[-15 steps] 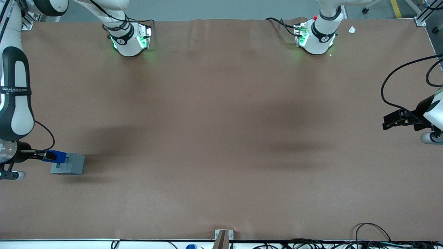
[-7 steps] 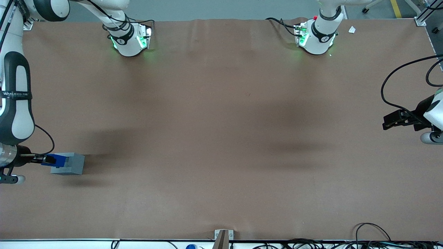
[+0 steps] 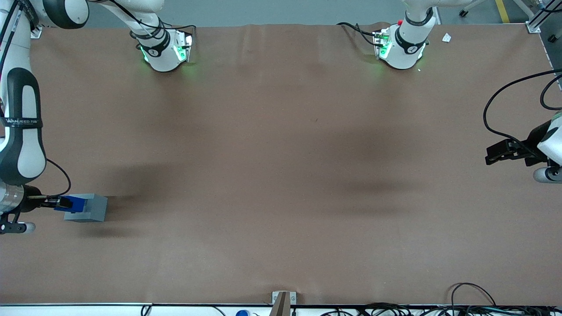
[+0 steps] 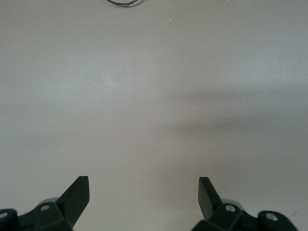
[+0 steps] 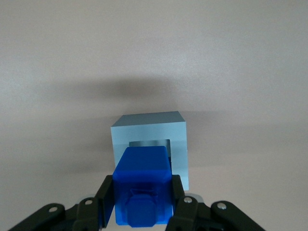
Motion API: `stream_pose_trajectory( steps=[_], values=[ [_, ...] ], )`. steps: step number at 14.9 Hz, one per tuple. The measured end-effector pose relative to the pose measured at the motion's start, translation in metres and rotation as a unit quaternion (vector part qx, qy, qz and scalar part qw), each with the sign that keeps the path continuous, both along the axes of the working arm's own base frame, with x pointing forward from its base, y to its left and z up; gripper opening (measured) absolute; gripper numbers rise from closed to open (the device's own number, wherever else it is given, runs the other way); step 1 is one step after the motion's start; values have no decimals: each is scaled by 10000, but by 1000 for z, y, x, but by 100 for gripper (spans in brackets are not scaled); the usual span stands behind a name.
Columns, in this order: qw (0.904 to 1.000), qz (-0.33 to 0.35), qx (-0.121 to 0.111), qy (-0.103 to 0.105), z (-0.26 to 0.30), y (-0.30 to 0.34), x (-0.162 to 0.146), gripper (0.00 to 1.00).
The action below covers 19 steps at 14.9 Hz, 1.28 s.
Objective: Insert blue part into gray base with right arm
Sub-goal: 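Lower the blue block into the gray base opening with the right gripper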
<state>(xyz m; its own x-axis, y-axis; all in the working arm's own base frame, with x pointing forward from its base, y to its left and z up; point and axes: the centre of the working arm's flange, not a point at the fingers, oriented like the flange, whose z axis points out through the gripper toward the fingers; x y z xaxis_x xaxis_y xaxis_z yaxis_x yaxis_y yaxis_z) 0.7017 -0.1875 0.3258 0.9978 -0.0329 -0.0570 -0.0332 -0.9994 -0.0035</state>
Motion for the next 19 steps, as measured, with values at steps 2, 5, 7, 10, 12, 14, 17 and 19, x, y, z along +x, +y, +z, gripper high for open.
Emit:
stream_pose_trajectory(
  steps=[2,5,7,10,12,14,17,19],
  values=[
    [10000,11,5,24,-4,-2,0,51],
    [10000,30,5,27,-9,-3,0,51],
    [10000,37,5,28,-9,-4,0,51],
    [10000,45,4,21,-10,-4,0,51],
    [10000,48,-1,6,-10,-4,0,51],
    [10000,50,-6,-21,-10,-4,1,51],
    [10000,57,-12,-50,-12,-4,2,51],
    [9999,62,-19,-84,-12,-4,3,51]
  ],
)
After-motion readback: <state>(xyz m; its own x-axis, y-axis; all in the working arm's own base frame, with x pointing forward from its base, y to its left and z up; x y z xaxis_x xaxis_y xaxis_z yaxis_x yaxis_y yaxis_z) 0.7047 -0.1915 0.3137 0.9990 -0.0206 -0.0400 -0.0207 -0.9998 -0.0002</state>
